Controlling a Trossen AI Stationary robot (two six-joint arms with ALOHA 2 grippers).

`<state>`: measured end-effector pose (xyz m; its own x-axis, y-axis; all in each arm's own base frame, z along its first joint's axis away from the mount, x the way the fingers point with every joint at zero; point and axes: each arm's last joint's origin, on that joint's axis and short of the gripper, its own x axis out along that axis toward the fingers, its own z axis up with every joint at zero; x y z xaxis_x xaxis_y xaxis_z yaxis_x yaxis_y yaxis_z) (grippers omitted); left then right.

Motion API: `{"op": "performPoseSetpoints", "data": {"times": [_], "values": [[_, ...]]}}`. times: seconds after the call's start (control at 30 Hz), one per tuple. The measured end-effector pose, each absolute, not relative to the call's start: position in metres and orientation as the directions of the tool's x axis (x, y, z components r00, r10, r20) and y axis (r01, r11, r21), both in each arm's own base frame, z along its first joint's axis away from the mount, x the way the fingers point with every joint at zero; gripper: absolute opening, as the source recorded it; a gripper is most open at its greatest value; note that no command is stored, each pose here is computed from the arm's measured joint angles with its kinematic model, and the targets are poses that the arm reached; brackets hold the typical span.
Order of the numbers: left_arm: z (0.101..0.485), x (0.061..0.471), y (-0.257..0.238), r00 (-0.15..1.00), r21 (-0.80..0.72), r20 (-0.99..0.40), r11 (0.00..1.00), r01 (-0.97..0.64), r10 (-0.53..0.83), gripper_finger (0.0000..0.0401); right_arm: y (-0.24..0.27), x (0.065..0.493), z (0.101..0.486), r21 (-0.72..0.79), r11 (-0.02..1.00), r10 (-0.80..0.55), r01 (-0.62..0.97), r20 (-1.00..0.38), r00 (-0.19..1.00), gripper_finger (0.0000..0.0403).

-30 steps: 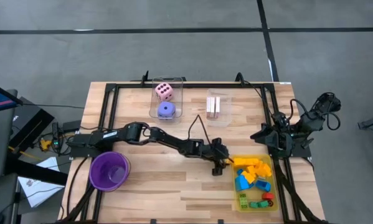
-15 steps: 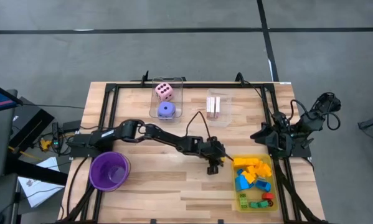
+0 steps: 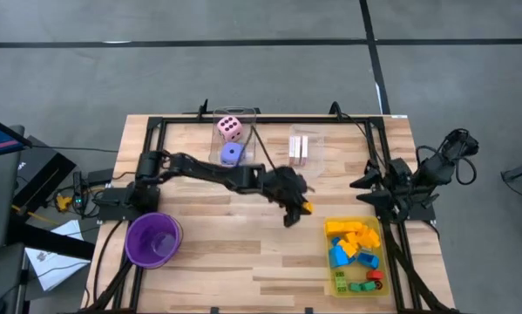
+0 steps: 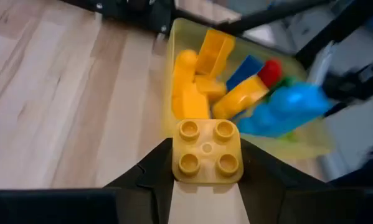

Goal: Pick & Place Toys
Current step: Put the yellow game piece into the bin

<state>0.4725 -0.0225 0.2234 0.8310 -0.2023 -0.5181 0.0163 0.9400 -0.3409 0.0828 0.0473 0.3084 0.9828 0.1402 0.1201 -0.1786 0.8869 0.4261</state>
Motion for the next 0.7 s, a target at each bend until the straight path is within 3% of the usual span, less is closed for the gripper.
{"op": "performPoseSetpoints", "data": {"times": [0.17, 0.33, 0.47, 0.7], "values": [[0.260, 0.463, -0.002, 0.863, -0.513, -0.419, 0.858, 0.032, -0.282, 0.0135, 0.056, 0.095, 0.313, 0.240, 0.962, 0.100, -0.133, 0.144, 0.985, 0.0194], [0.297, 0.458, 0.009, 0.903, -0.675, -0.220, 0.725, 0.133, -0.370, 0.0136, 0.063, 0.107, 0.330, 0.131, 0.990, 0.033, -0.049, 0.127, 0.991, 0.0194], [0.327, 0.449, 0.009, 0.920, -0.690, -0.089, 0.690, 0.219, -0.381, 0.0136, 0.069, 0.118, 0.349, 0.056, 0.997, -0.067, 0.061, 0.111, 0.992, 0.0195], [0.341, 0.442, 0.008, 0.923, -0.730, -0.052, 0.645, 0.225, -0.381, 0.0136, 0.072, 0.127, 0.396, 0.020, 0.995, -0.102, 0.102, 0.003, 0.995, 0.0220]]}}
